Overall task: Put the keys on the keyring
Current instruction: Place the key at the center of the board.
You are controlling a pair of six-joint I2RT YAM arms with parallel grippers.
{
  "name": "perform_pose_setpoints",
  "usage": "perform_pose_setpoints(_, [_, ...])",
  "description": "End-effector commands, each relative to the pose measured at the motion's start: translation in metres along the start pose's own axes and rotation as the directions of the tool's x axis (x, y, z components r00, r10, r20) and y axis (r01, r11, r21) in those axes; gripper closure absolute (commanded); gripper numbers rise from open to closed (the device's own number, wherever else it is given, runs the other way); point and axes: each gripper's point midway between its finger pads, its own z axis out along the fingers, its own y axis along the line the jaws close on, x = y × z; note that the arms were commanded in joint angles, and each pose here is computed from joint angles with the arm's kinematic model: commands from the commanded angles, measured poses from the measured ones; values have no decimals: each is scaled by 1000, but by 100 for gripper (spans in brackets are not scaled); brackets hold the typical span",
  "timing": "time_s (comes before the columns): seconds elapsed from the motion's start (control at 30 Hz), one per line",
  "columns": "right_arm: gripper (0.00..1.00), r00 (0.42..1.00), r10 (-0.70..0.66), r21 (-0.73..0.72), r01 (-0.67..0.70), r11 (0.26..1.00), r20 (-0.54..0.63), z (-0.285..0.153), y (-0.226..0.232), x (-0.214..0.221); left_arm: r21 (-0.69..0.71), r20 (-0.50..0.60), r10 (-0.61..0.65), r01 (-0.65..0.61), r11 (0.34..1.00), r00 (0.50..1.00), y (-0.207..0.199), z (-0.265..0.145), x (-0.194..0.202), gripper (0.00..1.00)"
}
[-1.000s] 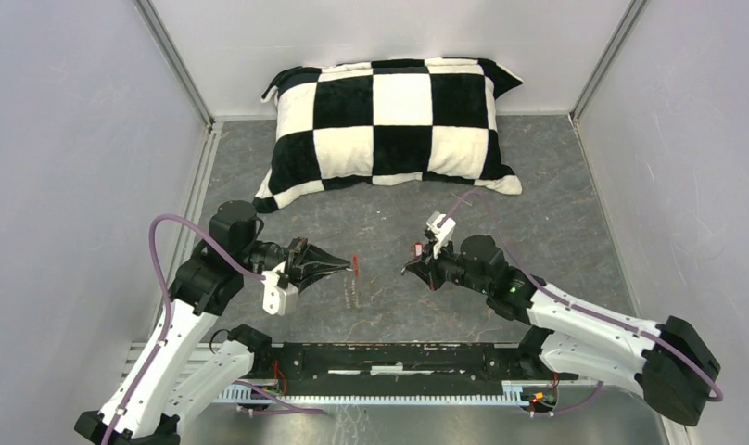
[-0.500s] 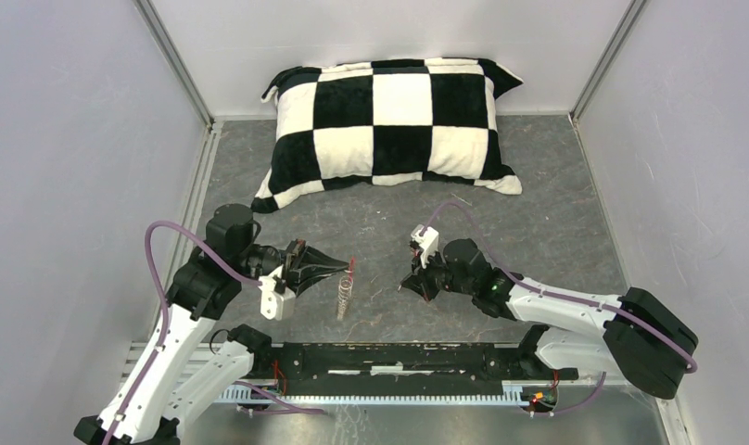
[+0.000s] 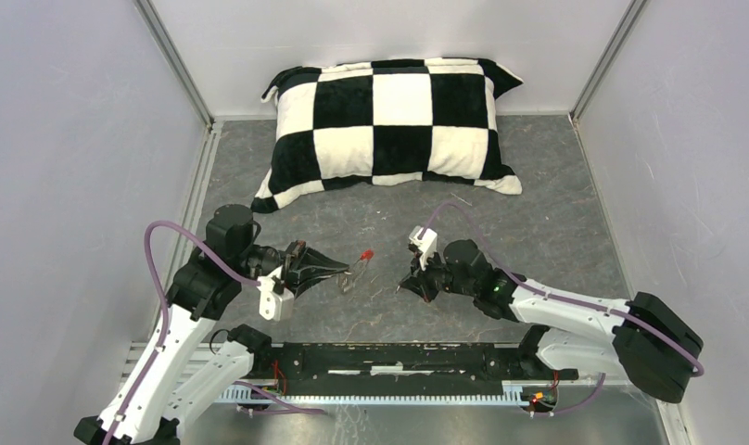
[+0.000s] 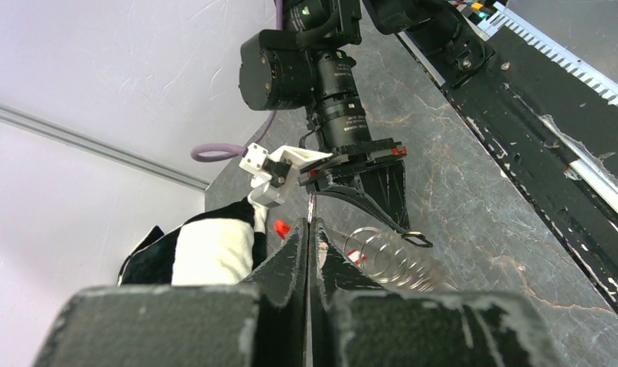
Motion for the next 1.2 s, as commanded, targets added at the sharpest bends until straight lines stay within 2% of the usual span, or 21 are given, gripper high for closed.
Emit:
perform_pose_setpoints(0.0, [100,989,-97,9,96,995,108,-11,6,-52,5,34,23,-23,1000,999,1,1,-9,98])
perform_pose_setpoints(0.33, [98,995,-74,-31,76,997,66,-3,11,-37,22,63,-103,102,995,993,6,3,-17,98])
perform_pose_setpoints(0.53, [100,992,-124,-33,125,992,35,3,15,-36,25,76,-111,110,994,991,12,2,-23,98])
perform_pose_setpoints(0.77, [67,976,-219,37,219,975,-6,-5,3,-52,36,98,-150,147,989,984,17,2,-32,98])
perform_pose_setpoints(0.83, [64,959,-281,72,277,958,47,-15,1,-74,39,102,-163,160,986,981,18,2,-35,98])
perform_pose_setpoints(0.93, [59,910,-371,112,356,928,185,-39,9,-122,41,104,-176,173,984,979,18,2,-36,98])
perform_pose_setpoints(1.07, [53,790,-464,144,446,884,401,-78,35,-188,49,110,-215,210,976,971,20,2,-38,98])
perform_pose_setpoints(1.17, [51,704,-474,96,506,857,529,-103,65,-223,31,110,-279,277,960,954,25,3,-37,98])
